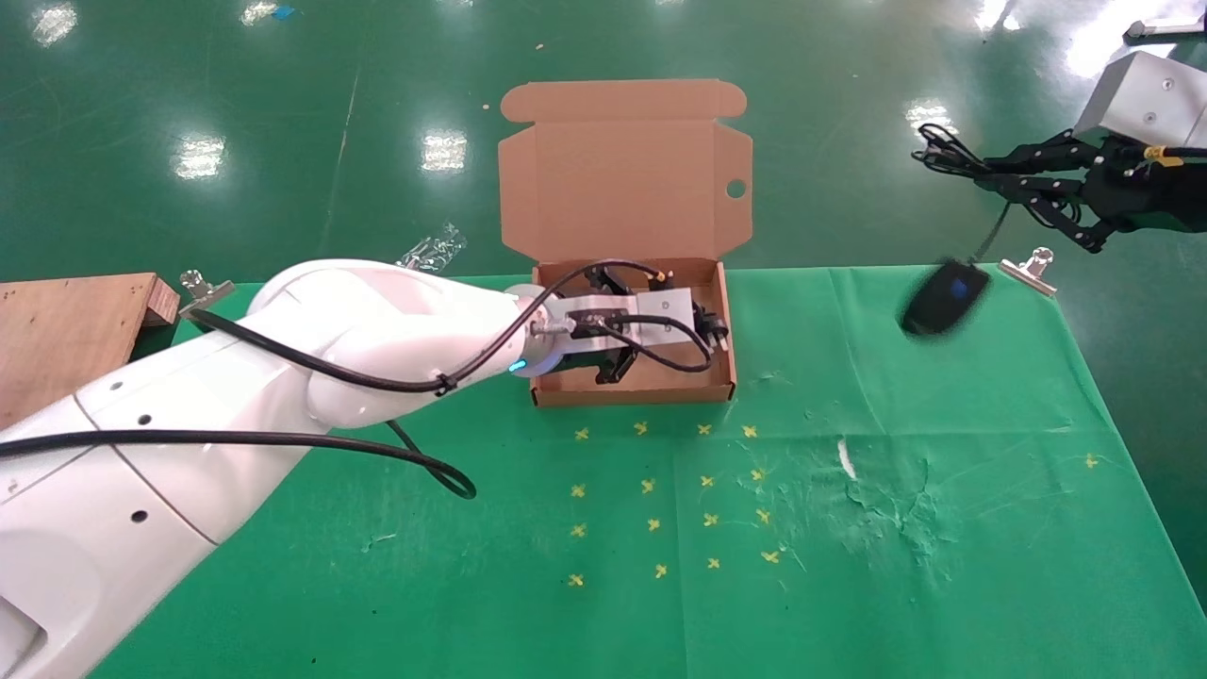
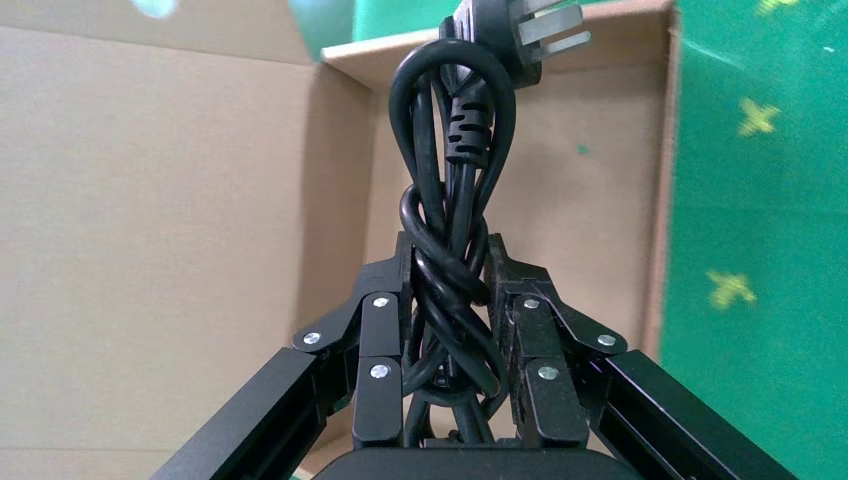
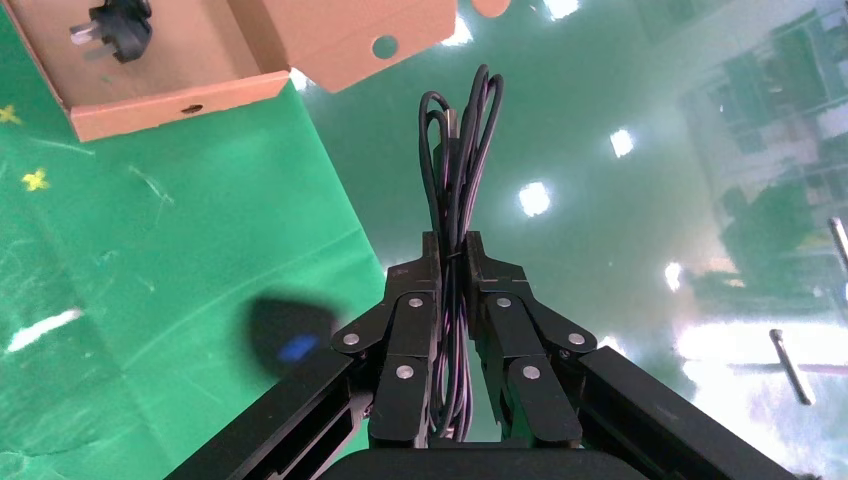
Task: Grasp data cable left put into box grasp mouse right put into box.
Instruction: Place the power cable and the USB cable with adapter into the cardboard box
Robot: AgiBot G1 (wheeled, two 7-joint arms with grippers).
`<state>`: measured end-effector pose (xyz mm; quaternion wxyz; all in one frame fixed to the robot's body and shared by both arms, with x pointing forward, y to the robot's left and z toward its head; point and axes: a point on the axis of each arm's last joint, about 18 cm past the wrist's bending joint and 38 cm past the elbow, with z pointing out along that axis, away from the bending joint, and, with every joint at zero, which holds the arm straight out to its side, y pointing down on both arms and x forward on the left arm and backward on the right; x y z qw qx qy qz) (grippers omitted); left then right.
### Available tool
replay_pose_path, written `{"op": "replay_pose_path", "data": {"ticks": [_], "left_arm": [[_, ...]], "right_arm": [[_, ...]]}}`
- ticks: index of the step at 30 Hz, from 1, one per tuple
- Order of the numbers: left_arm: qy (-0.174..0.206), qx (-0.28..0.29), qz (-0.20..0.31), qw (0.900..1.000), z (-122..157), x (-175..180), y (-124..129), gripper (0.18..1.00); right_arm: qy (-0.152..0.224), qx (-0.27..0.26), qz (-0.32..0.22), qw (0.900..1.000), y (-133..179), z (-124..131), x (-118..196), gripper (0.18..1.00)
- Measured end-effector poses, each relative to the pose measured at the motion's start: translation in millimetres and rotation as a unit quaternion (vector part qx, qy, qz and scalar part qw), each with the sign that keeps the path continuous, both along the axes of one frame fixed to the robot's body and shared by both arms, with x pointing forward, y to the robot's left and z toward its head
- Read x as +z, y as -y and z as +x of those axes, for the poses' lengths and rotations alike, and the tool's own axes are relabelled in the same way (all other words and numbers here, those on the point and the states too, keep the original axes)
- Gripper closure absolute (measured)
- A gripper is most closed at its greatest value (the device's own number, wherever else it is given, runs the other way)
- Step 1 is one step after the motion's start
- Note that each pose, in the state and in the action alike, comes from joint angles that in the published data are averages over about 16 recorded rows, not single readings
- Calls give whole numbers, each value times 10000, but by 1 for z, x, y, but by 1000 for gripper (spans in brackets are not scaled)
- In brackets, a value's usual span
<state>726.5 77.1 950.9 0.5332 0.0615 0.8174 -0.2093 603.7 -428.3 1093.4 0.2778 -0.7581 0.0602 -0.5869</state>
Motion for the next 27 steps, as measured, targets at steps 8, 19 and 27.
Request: {"op": "replay_pose_path", "data": {"ticks": [8, 19, 27], "left_arm": [[-69, 250, -215, 9994, 6, 9, -11, 810], [15, 1322, -1210, 9838, 22, 72, -118, 650], [459, 2334, -1598, 9581, 21, 119, -226, 484]], "right_arm": [[50, 160, -30, 9999, -13, -3, 1, 958], [24, 795, -50, 9968, -63, 7, -3, 958], [13, 1459, -65, 9893, -123, 29, -4, 958]]}}
